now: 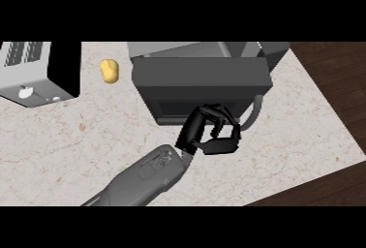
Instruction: Pick up the milk, place it into the microwave and close the microwave
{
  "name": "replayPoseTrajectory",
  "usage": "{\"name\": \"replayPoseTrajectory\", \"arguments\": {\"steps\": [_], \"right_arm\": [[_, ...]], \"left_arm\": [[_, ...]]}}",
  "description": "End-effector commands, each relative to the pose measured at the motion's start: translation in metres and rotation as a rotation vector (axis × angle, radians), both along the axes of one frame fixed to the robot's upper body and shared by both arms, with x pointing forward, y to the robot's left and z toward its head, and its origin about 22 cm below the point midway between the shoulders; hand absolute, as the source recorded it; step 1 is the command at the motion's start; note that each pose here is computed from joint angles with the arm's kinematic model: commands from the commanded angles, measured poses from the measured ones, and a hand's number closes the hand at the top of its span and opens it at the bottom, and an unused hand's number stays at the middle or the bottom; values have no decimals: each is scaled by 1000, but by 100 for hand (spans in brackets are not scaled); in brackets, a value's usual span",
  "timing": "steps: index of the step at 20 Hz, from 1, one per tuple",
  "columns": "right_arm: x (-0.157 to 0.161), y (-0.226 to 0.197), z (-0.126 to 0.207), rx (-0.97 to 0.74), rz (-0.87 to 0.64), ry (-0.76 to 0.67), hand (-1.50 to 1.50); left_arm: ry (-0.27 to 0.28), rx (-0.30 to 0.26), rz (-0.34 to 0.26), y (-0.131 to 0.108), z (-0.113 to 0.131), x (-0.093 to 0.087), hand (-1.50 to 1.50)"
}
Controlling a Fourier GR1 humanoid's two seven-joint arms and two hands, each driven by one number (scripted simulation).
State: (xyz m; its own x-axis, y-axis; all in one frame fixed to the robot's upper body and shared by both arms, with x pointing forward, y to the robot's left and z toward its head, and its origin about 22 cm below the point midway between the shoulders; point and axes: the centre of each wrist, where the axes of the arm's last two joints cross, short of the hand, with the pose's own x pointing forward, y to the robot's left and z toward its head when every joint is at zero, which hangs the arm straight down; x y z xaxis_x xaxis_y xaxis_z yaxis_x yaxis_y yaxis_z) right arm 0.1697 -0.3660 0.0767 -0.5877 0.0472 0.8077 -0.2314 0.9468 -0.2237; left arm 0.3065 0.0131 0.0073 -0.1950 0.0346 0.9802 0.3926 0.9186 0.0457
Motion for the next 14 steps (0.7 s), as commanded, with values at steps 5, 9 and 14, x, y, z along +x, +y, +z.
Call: {"name": "replayPoseTrajectory", "arguments": {"steps": [5, 9, 14], "right_arm": [[7, -8, 16, -20, 15, 1, -150], [13, -6, 21, -9, 21, -14, -150], [17, -15, 33, -21, 15, -28, -150]], "left_arm": [[-23, -82, 68, 0, 26, 32, 150], [-40, -109, 76, -1, 37, 44, 150], [-43, -139, 94, 4, 32, 50, 150]]}}
